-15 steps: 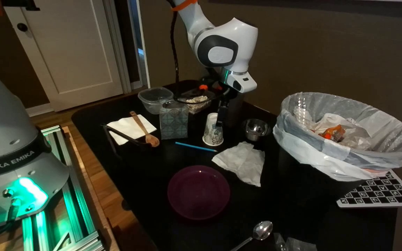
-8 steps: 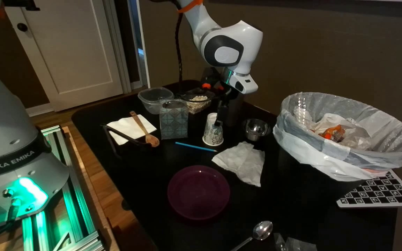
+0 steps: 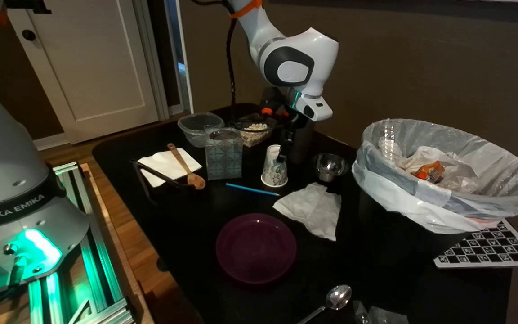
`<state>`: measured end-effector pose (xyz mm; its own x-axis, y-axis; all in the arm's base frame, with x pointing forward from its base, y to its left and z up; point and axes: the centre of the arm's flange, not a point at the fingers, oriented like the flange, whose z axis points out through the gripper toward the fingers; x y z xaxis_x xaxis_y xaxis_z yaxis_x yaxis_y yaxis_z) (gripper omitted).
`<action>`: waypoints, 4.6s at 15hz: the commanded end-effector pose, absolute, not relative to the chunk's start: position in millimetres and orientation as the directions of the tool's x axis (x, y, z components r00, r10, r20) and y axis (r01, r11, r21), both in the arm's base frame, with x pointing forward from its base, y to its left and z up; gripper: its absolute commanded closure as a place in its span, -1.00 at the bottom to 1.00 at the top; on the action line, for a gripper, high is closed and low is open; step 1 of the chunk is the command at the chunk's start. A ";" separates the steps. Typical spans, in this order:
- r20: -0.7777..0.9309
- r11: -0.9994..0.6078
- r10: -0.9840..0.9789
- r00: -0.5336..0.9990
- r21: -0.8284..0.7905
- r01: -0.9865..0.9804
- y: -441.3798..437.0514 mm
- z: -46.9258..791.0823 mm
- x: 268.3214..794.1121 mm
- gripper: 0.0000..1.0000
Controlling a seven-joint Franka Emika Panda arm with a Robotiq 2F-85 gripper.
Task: Place the coffee cup upright.
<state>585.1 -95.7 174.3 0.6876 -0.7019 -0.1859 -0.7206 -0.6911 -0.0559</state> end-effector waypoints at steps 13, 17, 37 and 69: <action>-0.058 -0.766 -0.641 0.765 -0.015 -0.643 -56.0 208.1 543.7 0.16; 0.034 -0.771 -0.637 0.770 0.010 -0.637 -53.9 208.7 534.6 0.18; 0.292 -0.787 -0.590 0.753 -0.002 -0.617 -38.2 175.8 525.8 -0.49; 0.071 -0.554 -0.831 0.552 0.001 -0.833 -112.9 156.9 567.8 -1.00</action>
<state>548.0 -105.8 170.0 0.5844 -0.7986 0.1439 -0.8070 -0.5906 0.0002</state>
